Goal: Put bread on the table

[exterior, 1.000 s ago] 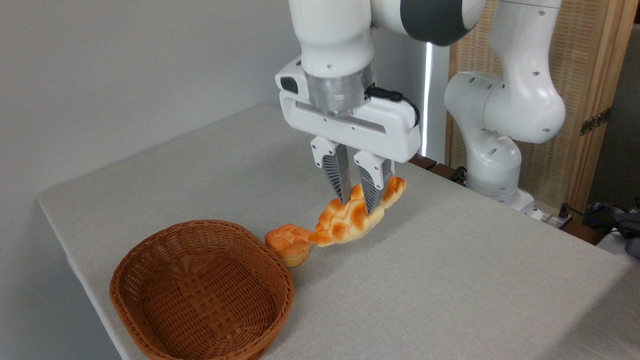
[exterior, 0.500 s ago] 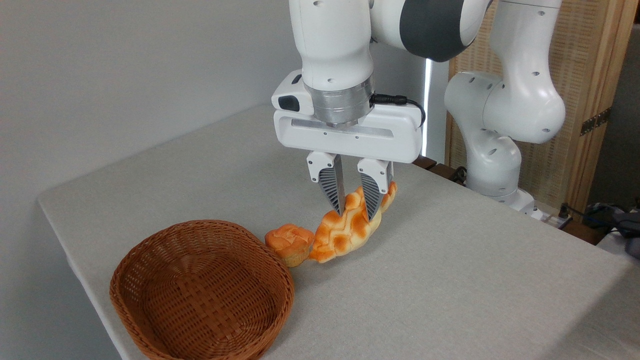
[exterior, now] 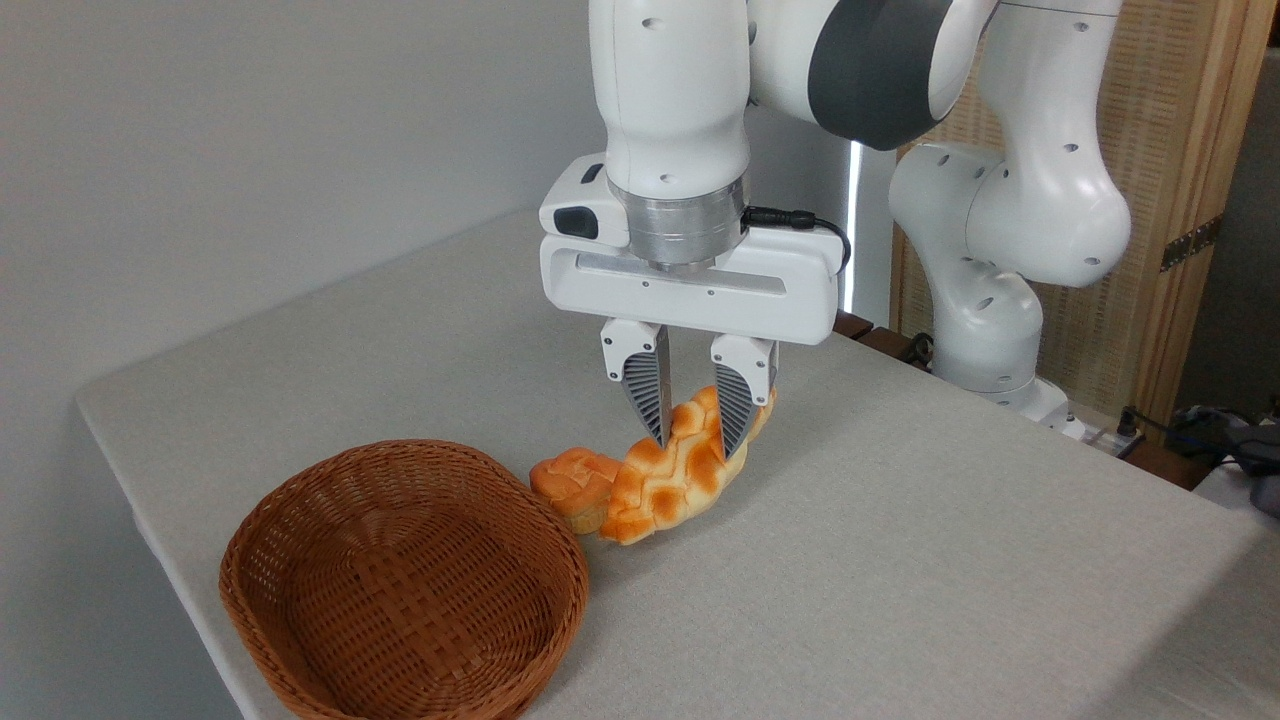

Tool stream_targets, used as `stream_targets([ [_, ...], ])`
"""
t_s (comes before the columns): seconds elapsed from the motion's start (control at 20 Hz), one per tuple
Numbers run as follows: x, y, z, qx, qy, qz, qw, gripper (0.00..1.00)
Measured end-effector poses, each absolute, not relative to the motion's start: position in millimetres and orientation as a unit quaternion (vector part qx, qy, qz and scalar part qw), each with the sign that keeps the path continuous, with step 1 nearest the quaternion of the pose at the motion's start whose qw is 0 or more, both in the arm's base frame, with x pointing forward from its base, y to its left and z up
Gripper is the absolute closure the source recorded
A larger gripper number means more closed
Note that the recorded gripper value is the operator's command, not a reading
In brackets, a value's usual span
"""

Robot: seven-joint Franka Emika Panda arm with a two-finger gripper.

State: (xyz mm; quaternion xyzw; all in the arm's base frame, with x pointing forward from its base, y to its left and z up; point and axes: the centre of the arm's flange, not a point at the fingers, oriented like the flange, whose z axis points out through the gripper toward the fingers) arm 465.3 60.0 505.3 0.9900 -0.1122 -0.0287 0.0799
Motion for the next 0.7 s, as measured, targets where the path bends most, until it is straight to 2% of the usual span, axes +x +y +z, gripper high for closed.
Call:
stream_targets([
  [0.05,465.4,59.9,504.7,0.99,-0.112,-0.029,0.08,0.0],
  [0.4,465.3,62.9,503.7,0.99,-0.111,-0.031,0.076,0.0],
  [0.7,464.7,67.0,504.2,0.991,-0.122,-0.036,0.053,0.0],
])
